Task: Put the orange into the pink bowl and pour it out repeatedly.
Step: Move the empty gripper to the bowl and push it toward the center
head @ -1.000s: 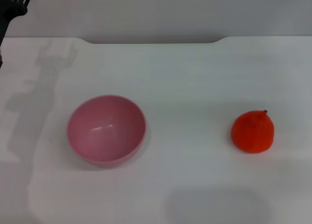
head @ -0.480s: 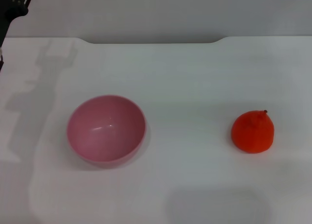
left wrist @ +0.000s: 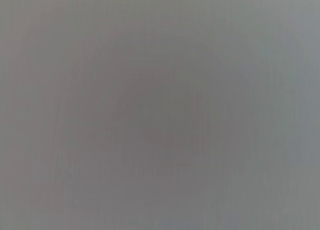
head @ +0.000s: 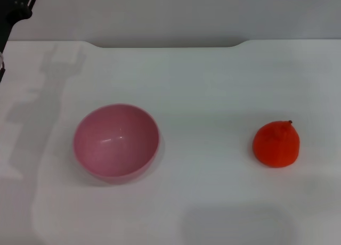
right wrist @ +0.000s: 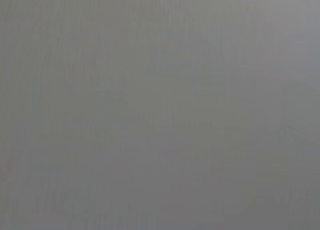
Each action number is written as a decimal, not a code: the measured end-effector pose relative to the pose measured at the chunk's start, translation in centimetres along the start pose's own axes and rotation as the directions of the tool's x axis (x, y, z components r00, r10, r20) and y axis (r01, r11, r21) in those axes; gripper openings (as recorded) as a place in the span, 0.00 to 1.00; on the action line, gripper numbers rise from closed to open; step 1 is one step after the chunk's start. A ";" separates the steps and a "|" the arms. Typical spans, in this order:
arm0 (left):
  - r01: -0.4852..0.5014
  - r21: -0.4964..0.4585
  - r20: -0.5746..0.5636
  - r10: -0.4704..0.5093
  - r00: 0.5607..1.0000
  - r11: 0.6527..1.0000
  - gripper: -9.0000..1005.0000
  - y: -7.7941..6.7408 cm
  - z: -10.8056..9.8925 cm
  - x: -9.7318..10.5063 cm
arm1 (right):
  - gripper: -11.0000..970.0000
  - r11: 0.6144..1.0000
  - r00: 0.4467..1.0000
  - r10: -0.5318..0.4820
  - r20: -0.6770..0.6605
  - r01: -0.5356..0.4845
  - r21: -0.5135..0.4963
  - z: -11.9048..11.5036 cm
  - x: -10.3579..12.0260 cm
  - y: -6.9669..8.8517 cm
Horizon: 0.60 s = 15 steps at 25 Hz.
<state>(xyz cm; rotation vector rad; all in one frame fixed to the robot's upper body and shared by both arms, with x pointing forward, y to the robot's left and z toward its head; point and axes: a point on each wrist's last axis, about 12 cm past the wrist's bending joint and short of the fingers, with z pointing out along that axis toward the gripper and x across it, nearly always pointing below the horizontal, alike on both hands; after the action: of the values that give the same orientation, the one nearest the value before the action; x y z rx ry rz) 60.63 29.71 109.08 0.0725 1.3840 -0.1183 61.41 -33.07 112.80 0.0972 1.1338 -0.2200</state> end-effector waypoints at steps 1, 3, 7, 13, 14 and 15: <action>0.001 0.001 0.002 -0.001 1.000 1.000 0.68 0.0 0.0 0.0 | 0.57 1.000 1.000 0.000 -0.001 0.000 0.000 0.0 0.0 0.0; 0.001 0.002 0.006 -0.001 1.000 1.000 0.68 0.0 0.0 -0.1 | 0.57 1.000 1.000 0.000 -0.003 0.000 0.001 -0.1 0.1 0.0; 0.002 0.003 0.029 -0.002 1.000 1.000 0.68 0.0 -0.3 -0.2 | 0.57 1.000 1.000 0.010 -0.004 -0.010 0.002 -0.1 0.1 -0.1; 0.132 0.024 -0.060 -0.130 0.990 0.991 0.68 0.6 0.8 -0.3 | 0.57 0.998 0.998 0.069 0.014 -0.069 0.007 -0.5 0.0 -0.3; 0.132 0.024 -0.060 -0.130 0.990 0.991 0.68 0.6 0.8 -0.3 | 0.57 0.997 0.997 0.076 0.014 -0.076 0.008 -0.6 0.0 -0.4; 0.151 0.040 -0.084 -0.147 0.986 0.988 0.68 0.6 1.2 -0.5 | 0.57 0.997 0.997 0.082 0.012 -0.082 0.010 -0.7 0.1 -0.4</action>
<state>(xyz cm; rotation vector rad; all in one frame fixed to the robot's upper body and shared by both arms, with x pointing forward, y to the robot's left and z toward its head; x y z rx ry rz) 61.82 30.16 109.80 0.0121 1.4677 -0.2745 60.68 -33.37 112.45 0.1510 1.1145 -0.1528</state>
